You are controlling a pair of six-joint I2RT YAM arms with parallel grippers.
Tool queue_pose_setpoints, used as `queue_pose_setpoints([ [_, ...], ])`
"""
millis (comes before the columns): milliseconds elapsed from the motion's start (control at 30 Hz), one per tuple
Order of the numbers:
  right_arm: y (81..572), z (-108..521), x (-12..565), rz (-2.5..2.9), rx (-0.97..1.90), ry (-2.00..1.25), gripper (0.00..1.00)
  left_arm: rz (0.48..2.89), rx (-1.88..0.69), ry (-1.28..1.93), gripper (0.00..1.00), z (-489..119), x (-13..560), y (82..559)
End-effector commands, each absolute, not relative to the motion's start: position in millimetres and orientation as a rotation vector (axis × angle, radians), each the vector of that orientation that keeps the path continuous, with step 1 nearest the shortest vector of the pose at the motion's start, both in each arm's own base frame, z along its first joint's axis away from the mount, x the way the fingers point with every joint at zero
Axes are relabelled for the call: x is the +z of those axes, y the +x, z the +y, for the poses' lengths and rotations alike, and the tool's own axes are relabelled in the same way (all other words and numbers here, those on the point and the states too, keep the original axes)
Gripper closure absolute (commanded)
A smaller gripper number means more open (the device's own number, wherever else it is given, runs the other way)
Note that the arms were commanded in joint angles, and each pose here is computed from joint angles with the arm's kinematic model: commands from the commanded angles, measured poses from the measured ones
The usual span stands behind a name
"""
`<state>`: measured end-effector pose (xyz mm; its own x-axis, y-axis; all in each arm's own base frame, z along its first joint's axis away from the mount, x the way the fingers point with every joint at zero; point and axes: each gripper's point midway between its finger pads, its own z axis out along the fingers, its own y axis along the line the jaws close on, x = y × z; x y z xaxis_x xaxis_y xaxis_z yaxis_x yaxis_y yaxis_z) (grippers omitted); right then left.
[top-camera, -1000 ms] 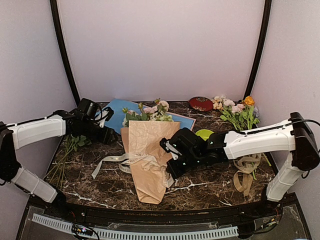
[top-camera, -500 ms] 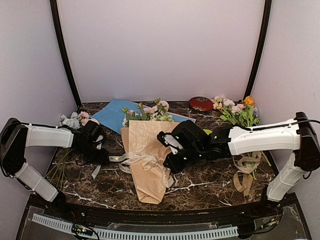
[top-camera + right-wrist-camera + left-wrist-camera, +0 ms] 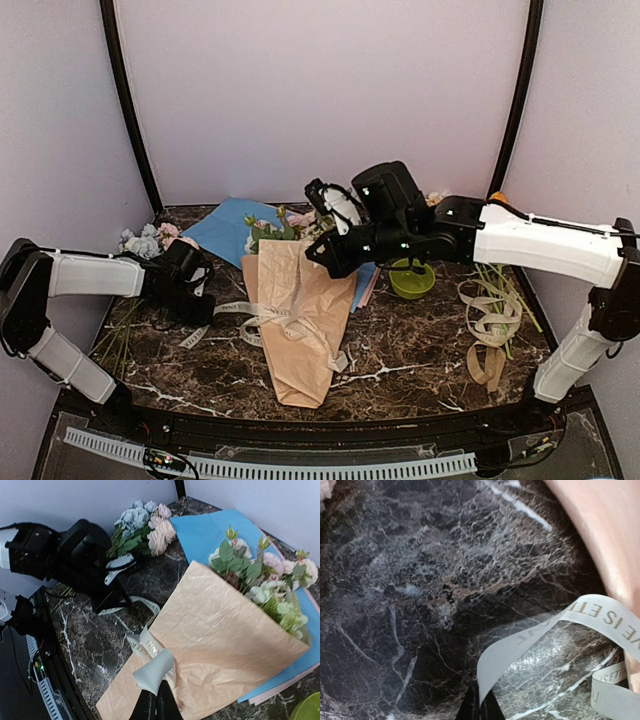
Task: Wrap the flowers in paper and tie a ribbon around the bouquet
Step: Cross the ribbon over the folded bouquet, then tie the ribbon around the folded bouquet.
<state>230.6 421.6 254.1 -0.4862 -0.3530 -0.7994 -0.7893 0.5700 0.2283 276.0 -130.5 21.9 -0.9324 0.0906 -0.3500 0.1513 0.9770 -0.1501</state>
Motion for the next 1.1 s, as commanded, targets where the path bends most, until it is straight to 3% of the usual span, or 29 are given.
queue_pose_setpoints([
  [0, 278, 414, 287, 1.992, 0.632, -0.854, 1.00, 2.619, -0.273, 0.203, 1.00, -133, 72, 288],
  [233, 352, 391, 298, 2.001, 0.550, -0.745, 1.00, 2.321, -0.405, 0.315, 1.00, -152, 149, 288],
  [467, 400, 384, 332, 1.983, 0.560, -0.649, 1.00, 2.279, -0.401, 0.319, 1.00, -146, 159, 278],
  [767, 351, 436, 369, 1.859, 0.821, -0.764, 1.00, 2.129, -0.466, 0.440, 1.00, -173, 200, 274],
  [1067, 341, 443, 391, 1.804, 0.904, -0.763, 1.00, 2.007, -0.555, 0.598, 1.00, -225, 241, 263],
])
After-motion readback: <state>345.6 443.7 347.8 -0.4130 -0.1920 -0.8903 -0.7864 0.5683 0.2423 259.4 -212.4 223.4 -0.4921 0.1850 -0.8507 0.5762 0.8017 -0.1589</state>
